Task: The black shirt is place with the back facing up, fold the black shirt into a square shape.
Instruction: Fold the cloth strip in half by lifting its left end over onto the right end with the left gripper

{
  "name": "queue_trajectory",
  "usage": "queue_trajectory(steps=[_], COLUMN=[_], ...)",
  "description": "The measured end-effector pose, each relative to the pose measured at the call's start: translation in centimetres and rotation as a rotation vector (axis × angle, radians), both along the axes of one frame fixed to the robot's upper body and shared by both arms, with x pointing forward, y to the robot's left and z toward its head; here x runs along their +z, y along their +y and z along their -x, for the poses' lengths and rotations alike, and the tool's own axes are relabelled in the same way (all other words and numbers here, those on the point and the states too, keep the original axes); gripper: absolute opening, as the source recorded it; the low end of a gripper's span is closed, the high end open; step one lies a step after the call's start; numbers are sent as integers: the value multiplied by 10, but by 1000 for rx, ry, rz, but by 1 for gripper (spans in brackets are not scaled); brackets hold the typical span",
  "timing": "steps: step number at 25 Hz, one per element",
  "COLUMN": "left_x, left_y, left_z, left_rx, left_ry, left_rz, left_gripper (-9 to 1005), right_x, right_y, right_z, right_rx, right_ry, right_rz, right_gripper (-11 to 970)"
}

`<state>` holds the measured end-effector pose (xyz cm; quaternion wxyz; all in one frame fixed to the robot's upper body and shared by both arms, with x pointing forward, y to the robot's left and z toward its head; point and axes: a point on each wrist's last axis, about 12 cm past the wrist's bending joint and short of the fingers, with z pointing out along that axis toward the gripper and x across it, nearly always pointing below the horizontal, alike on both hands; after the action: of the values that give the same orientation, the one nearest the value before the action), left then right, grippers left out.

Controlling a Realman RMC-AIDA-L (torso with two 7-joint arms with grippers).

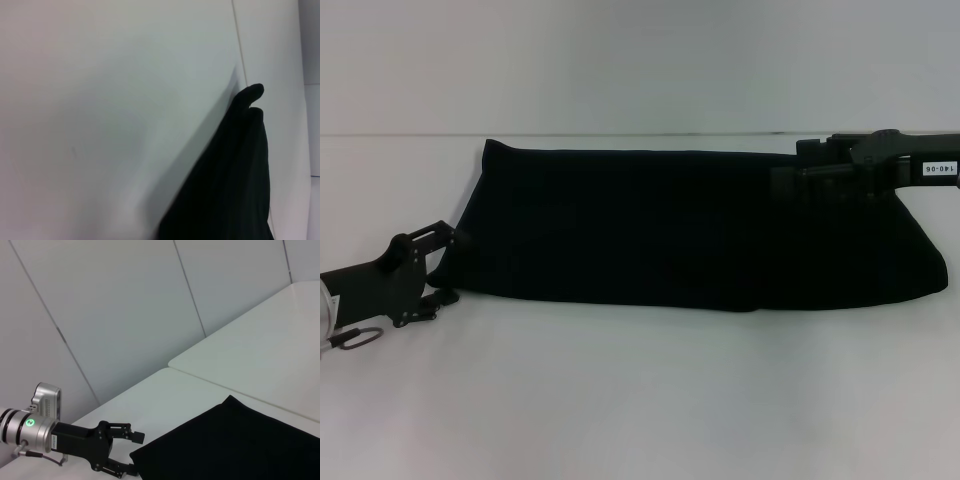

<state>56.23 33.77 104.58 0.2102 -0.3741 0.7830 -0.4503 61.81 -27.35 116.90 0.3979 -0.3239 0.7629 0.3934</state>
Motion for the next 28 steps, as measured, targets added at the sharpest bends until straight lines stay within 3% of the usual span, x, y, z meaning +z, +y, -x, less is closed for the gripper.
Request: queue_trajectory(steps=[28], left_x=[-2], left_y=[2], left_z=[-4], left_rx=[41], left_ry=[6], left_rz=[-26], left_gripper=[904], right_x=[0], right_y=[0], right_z=[0], right_rx=[-2], right_ry=[2], right_rz=[-5], right_gripper=[930])
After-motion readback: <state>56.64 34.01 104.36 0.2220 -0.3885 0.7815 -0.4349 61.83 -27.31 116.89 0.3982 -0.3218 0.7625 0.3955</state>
